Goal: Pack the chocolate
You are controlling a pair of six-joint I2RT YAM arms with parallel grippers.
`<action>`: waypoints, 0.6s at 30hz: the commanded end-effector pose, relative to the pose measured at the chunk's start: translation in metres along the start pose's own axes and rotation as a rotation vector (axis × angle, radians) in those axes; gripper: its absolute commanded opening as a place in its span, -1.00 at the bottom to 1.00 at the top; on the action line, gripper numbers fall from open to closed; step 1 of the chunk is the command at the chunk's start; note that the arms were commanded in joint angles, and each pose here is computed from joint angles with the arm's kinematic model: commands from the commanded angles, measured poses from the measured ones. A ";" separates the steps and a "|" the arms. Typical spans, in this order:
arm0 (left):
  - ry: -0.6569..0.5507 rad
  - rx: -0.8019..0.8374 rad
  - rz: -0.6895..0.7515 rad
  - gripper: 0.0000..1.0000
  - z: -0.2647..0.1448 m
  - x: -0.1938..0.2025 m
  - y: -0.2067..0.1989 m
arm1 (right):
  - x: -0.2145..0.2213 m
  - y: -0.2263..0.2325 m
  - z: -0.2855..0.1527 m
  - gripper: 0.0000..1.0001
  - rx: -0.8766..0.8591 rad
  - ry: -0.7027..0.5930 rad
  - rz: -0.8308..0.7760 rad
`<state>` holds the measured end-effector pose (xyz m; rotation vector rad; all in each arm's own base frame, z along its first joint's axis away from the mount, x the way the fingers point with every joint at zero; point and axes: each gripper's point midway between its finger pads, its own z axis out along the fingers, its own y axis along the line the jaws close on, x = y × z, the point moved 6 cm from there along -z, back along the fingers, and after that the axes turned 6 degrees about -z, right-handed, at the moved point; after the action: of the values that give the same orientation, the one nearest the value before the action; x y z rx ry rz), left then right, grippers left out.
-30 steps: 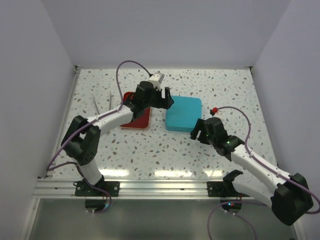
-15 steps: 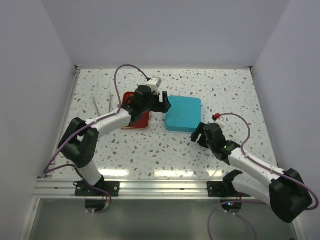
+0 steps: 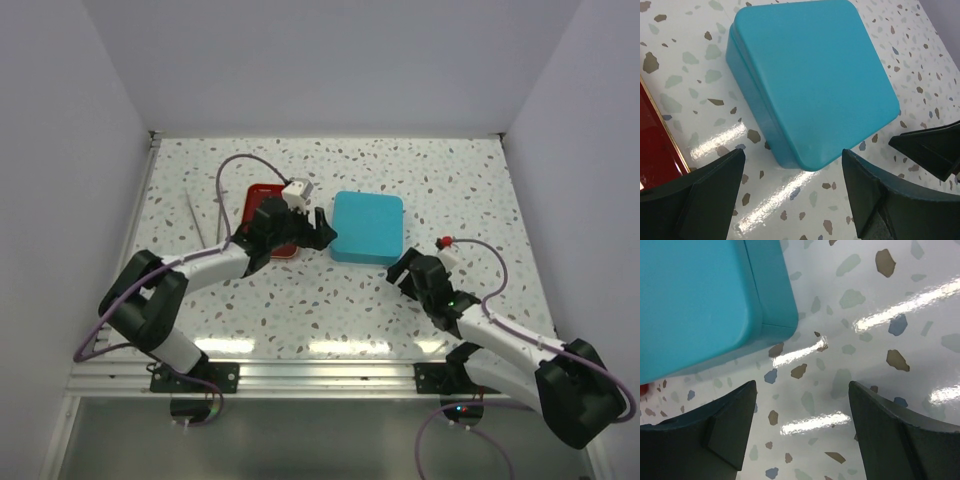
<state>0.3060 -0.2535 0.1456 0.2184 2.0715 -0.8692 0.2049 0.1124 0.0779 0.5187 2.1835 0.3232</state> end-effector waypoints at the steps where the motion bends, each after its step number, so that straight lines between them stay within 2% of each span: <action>1: -0.105 0.107 0.006 0.68 -0.009 -0.020 -0.017 | -0.013 -0.002 -0.001 0.56 0.025 -0.108 0.079; 10: -0.089 0.156 0.040 0.68 -0.014 -0.008 -0.017 | -0.021 -0.009 -0.004 0.61 0.067 -0.165 0.093; 18: -0.026 0.155 0.089 0.67 -0.012 0.019 -0.010 | -0.020 -0.014 -0.002 0.63 0.093 -0.171 0.092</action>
<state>0.2812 -0.2508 0.1318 0.3154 2.0398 -0.9675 0.2083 0.0980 0.0868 0.6257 2.0630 0.2668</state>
